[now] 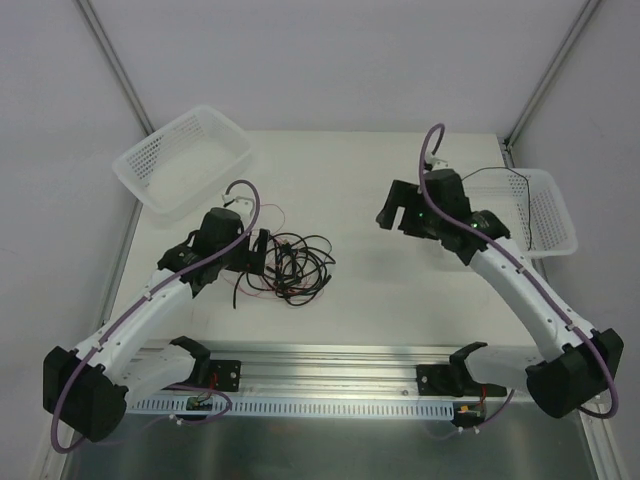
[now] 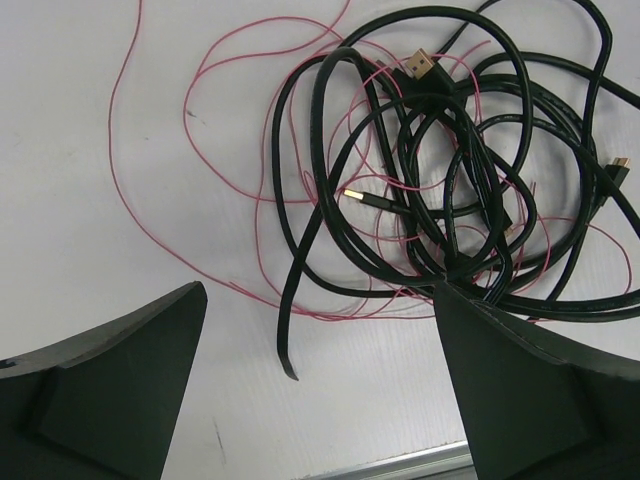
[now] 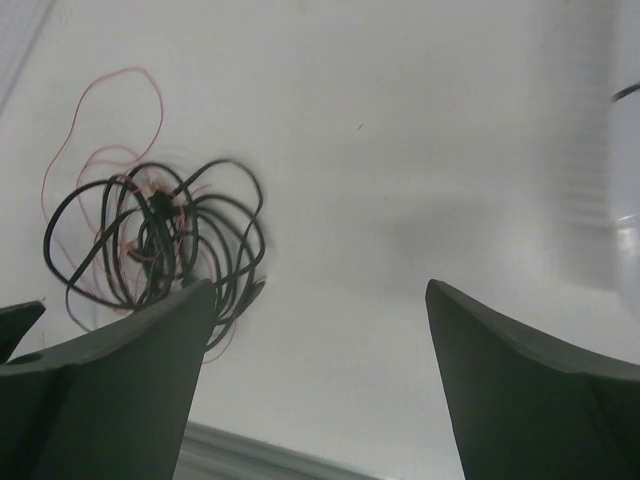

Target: Untangle the cables

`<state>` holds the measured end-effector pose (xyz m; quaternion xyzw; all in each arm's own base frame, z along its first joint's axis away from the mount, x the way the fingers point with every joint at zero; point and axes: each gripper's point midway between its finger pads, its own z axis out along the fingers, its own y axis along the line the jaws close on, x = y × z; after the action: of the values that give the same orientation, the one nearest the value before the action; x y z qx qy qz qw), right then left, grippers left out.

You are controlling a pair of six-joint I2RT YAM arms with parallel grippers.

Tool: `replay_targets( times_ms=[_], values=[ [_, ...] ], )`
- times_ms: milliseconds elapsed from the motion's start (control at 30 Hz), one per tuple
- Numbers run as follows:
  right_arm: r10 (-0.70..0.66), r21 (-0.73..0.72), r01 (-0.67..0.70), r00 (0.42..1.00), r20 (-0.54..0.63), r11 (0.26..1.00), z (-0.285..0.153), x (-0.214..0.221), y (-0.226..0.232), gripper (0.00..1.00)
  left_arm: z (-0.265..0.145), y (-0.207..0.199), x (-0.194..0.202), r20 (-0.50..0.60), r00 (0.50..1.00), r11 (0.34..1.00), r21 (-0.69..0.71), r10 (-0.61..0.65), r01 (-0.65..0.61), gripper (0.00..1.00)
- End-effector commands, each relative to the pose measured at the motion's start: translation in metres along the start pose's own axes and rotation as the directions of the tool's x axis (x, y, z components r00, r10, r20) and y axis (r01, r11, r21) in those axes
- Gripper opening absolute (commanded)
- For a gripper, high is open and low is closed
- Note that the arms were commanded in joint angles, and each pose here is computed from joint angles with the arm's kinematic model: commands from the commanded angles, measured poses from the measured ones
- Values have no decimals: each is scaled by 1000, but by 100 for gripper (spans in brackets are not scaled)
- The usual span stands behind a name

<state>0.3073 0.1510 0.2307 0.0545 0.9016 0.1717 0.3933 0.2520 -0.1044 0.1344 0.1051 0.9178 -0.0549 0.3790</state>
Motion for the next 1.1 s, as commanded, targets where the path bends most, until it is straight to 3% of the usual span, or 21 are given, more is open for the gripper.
replay_targets(
  times_ms=[0,233,533,833,1033,1067],
  values=[
    [133,-45,-132,991,23,990,8,28,36,90,5,-5,-2,-13,999,999,17,-29,29,99],
    [209,-73,-207,978,24,976,38,84,104,90,20,-3,9,-92,994,998,-25,-62,60,98],
    [268,-31,-269,963,-40,963,80,128,139,82,37,1,19,-161,983,994,-81,-88,76,97],
    [254,-7,-256,963,-91,967,108,159,149,61,58,-2,23,-225,965,987,-118,-135,110,91],
    [225,-24,-229,968,-114,973,102,166,151,37,68,3,29,-252,957,983,-150,-141,106,86],
    [219,-32,-224,969,-115,974,100,165,153,27,69,3,29,-254,957,983,-152,-143,106,85]
  ],
)
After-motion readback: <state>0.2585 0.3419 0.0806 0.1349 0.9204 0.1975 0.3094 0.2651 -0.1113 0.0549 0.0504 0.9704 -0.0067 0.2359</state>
